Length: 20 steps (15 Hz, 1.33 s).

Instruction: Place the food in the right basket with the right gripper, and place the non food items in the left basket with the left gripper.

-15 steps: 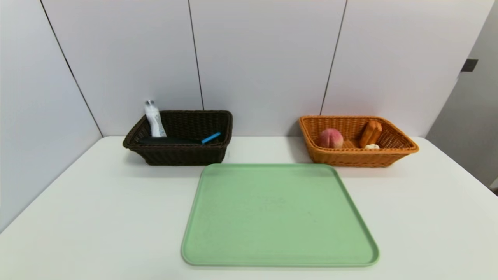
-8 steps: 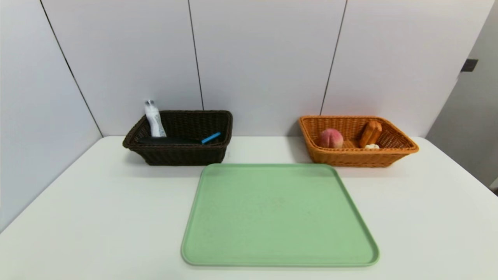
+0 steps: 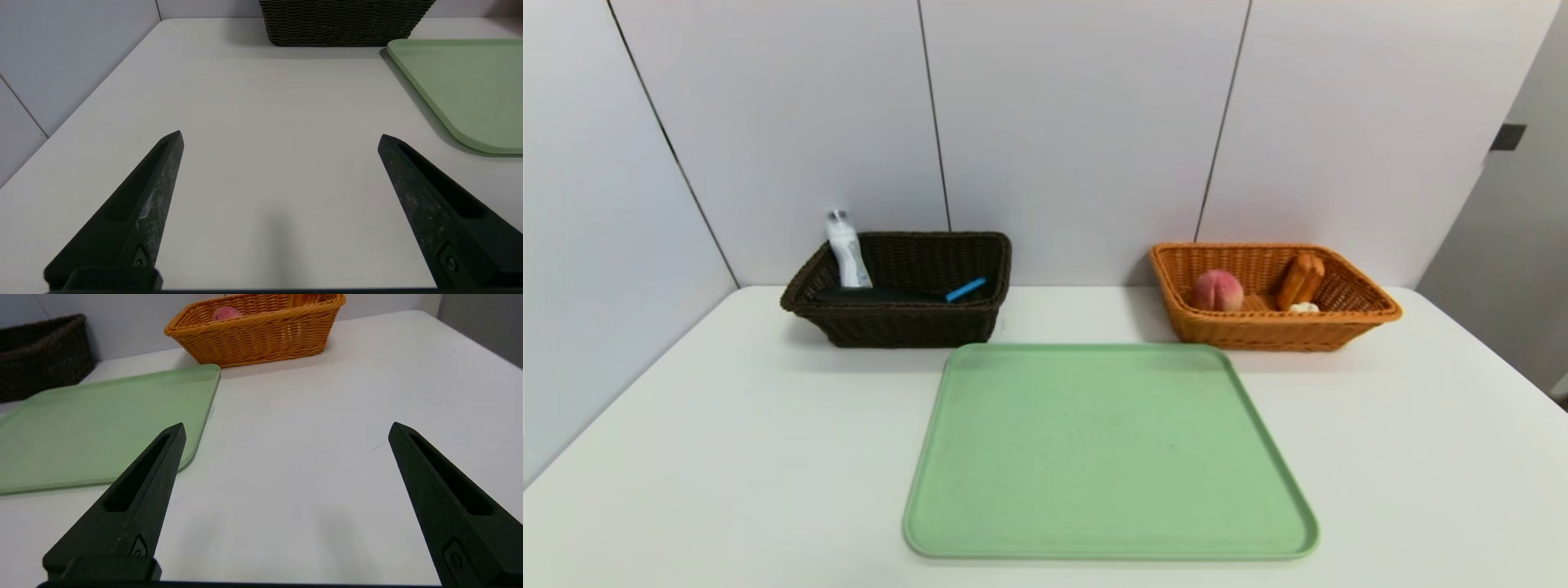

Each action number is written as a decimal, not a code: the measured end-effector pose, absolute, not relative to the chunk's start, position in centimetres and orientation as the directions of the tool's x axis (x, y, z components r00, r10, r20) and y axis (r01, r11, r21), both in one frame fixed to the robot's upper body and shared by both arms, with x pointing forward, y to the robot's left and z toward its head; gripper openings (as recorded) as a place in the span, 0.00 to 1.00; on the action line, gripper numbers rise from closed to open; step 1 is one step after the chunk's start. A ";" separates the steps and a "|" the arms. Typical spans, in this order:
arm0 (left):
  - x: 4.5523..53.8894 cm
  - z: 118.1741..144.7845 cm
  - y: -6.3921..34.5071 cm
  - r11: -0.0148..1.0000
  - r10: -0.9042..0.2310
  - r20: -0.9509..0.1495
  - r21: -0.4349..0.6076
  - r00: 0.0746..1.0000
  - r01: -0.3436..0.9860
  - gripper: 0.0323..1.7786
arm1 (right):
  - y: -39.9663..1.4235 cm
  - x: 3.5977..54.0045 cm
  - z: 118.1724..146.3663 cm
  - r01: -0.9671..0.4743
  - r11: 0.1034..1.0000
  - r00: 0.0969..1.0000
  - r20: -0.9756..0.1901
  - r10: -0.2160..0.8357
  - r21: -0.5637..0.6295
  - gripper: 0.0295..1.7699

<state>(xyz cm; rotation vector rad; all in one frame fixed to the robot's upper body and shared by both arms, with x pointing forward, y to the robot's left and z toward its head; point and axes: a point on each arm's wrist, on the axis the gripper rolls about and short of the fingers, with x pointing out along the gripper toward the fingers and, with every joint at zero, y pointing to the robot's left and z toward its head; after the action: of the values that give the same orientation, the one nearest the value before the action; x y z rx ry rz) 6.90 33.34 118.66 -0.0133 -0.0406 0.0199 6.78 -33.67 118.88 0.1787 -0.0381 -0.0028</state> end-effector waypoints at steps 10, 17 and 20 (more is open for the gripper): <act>6.9 118.7 33.3 1.000 0.020 0.040 -0.014 0.999 -0.020 0.95 | -33.6 6.9 118.5 -0.028 0.991 0.999 0.026 0.031 -0.133 0.97; 6.9 118.7 33.3 1.000 0.021 0.040 -0.014 0.999 -0.020 0.95 | -33.6 6.9 118.5 -0.039 0.994 0.999 0.019 0.041 -0.102 0.97; 6.9 118.7 33.3 1.000 0.020 0.041 -0.013 0.999 -0.020 0.95 | -33.6 6.9 118.5 -0.022 0.999 1.000 0.019 0.022 -0.034 0.97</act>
<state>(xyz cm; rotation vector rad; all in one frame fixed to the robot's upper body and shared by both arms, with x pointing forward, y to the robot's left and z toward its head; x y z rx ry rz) 6.90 33.34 118.67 -0.0128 -0.0410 0.0202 6.89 -33.60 118.46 -0.0342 -0.0193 0.0220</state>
